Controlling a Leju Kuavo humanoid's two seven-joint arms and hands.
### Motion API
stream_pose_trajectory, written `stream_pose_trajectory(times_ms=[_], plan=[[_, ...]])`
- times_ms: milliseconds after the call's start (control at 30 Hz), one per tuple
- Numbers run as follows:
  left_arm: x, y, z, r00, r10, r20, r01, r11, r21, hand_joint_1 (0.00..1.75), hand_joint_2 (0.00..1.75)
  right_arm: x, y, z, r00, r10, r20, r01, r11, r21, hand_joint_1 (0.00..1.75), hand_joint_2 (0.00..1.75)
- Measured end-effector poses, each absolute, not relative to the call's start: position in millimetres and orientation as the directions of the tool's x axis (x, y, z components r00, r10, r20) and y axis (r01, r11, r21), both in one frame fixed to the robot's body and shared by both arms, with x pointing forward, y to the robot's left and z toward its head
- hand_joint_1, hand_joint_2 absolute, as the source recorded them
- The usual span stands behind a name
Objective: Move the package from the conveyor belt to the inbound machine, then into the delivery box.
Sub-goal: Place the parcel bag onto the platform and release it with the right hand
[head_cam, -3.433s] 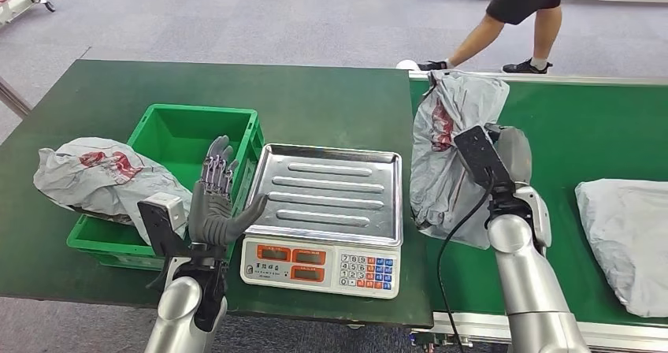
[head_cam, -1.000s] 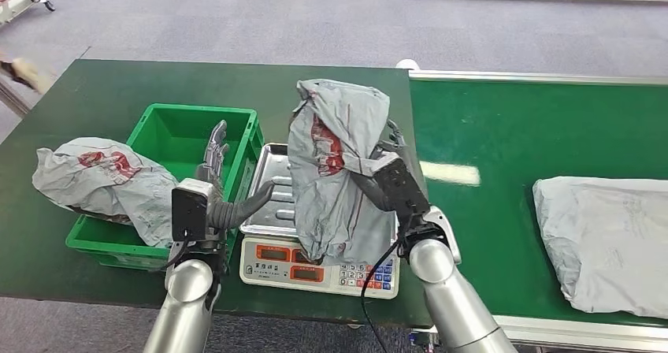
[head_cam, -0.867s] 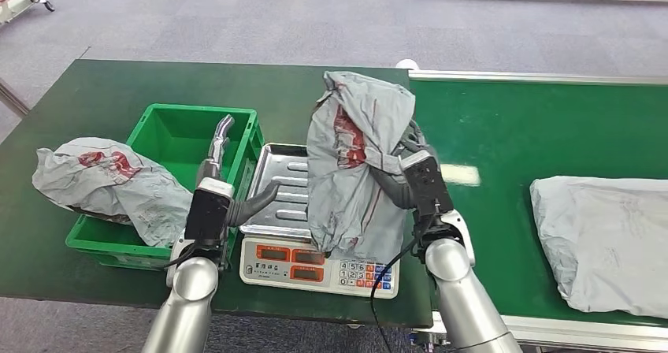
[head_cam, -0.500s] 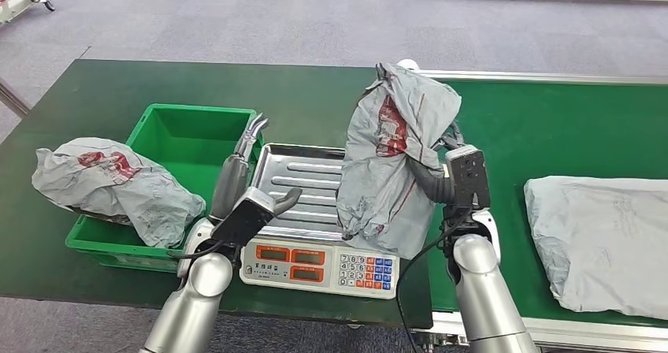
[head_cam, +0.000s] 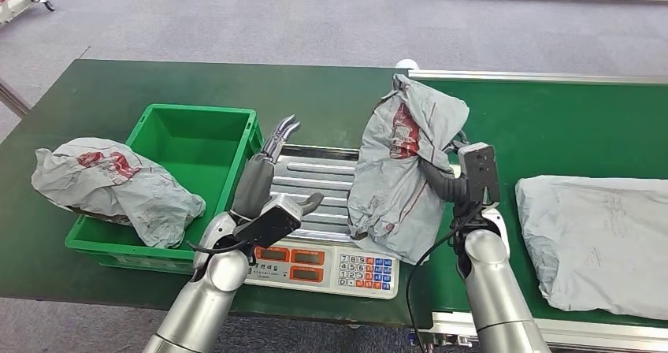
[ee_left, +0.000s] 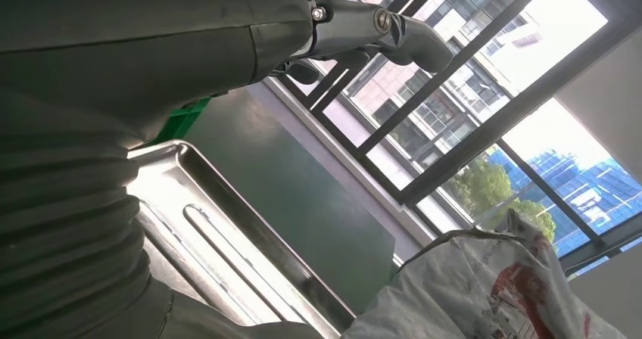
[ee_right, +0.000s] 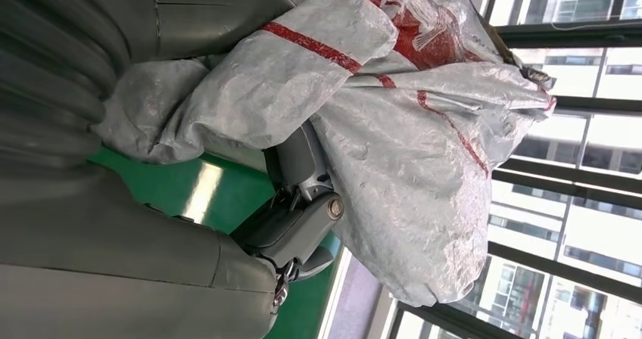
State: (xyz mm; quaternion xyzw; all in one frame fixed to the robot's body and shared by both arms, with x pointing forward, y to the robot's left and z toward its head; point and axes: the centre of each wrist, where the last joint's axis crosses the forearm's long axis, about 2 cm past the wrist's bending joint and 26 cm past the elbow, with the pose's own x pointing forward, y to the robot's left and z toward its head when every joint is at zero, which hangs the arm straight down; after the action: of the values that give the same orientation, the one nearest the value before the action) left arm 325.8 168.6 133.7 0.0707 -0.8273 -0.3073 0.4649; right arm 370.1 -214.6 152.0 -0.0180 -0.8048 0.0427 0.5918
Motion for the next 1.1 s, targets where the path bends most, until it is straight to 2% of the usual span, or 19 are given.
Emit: stream_pose_trajectory(times_ms=[333, 400, 567, 700, 900, 1100], plan=[[325.8, 169.7, 132.9, -0.556, -0.397, 0.73, 0.161, 0.811, 0.563, 0.0, 1.75, 379.0, -215.4, 154.7, -0.308, 0.103, 0.946, -0.05, 0.991, -0.125, 0.0, 1.75], [324.7, 168.6, 131.6, -0.554, -0.316, 0.771, 0.201, 0.847, 0.492, 0.0, 1.75, 381.6, -214.7, 154.5, -0.303, 0.115, 0.946, -0.058, 0.989, -0.139, 0.0, 1.75], [319.9, 169.4, 124.6, -0.468, 0.003, 0.884, 0.343, 0.922, 0.179, 0.0, 1.75, 387.6, -208.3, 152.1, -0.29, 0.158, 0.944, -0.094, 0.977, -0.192, 0.0, 1.75], [318.6, 176.3, 118.3, -0.409, 0.123, 0.904, 0.377, 0.925, 0.044, 0.0, 1.75, 394.3, -194.3, 155.1, -0.286, 0.224, 0.932, -0.145, 0.951, -0.273, 0.0, 1.75], [320.5, 178.4, 113.8, -0.38, 0.153, 0.912, 0.381, 0.925, 0.003, 0.0, 1.75, 410.0, -164.6, 169.7, -0.28, 0.331, 0.901, -0.258, 0.878, -0.403, 0.0, 1.75], [321.9, 178.5, 112.2, -0.371, 0.153, 0.916, 0.379, 0.925, -0.001, 0.0, 1.75, 415.2, -152.0, 173.8, -0.283, 0.366, 0.887, -0.304, 0.843, -0.445, 0.0, 1.75]])
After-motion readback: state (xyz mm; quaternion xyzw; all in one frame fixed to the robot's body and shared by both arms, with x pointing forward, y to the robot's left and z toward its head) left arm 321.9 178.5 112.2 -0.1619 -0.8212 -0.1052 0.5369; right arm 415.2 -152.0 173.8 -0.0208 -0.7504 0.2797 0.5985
